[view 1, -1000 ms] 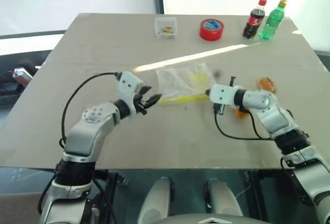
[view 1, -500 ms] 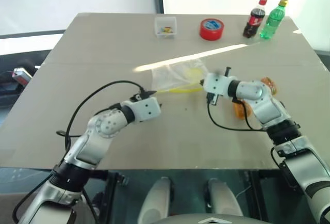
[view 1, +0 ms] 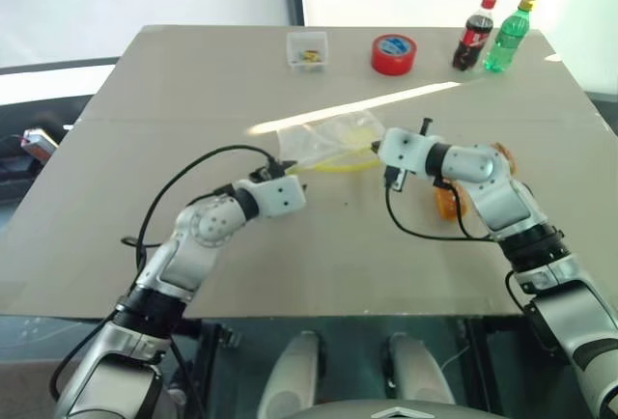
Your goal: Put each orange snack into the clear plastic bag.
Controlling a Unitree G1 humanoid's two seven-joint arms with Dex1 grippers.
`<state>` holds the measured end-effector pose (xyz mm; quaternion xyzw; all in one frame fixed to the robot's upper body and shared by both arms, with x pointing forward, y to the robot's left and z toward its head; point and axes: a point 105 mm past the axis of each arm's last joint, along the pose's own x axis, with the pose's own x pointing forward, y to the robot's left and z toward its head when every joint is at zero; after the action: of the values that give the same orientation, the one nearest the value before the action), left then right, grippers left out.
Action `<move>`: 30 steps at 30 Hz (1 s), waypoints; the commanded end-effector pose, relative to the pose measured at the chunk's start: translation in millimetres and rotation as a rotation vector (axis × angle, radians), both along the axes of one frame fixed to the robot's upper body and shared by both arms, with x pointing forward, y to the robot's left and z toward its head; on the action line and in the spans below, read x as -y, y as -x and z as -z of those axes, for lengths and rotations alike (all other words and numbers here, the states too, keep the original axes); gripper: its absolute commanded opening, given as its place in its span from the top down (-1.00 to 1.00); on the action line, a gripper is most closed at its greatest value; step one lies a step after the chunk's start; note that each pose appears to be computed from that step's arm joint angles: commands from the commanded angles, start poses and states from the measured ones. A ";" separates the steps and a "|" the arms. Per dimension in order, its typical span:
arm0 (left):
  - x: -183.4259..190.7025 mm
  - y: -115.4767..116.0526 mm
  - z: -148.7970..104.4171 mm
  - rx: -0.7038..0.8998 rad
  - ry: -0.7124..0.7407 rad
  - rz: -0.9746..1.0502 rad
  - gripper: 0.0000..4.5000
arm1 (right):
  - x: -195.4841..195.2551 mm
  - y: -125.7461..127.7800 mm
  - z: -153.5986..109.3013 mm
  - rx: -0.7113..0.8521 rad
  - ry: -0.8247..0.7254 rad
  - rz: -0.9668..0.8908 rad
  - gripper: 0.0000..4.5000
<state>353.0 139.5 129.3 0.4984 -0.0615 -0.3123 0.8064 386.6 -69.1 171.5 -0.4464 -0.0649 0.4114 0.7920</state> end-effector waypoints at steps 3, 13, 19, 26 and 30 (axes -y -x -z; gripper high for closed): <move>3.4 -3.4 -15.1 0.061 0.022 0.016 0.11 | 1.5 3.6 -20.0 0.051 -0.036 -0.010 1.00; -1.0 -7.1 -15.3 0.078 0.011 -0.003 0.98 | 9.1 12.4 -21.0 0.024 -0.057 -0.014 0.88; 0.1 -8.4 -15.4 0.072 0.034 -0.019 1.00 | 21.2 22.1 -24.4 0.031 -0.058 0.023 -0.25; 5.8 -9.9 -17.6 0.067 0.071 -0.021 1.00 | 15.1 35.9 -17.4 -0.037 -0.155 0.032 0.40; 11.3 -10.6 -19.8 0.062 0.103 -0.022 1.00 | 8.6 30.6 -4.5 -0.052 -0.165 0.053 0.98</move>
<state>362.2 129.6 128.9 0.4708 -0.0672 -0.3004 0.8268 354.3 -80.1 167.7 -0.3682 -0.0463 0.4070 0.8347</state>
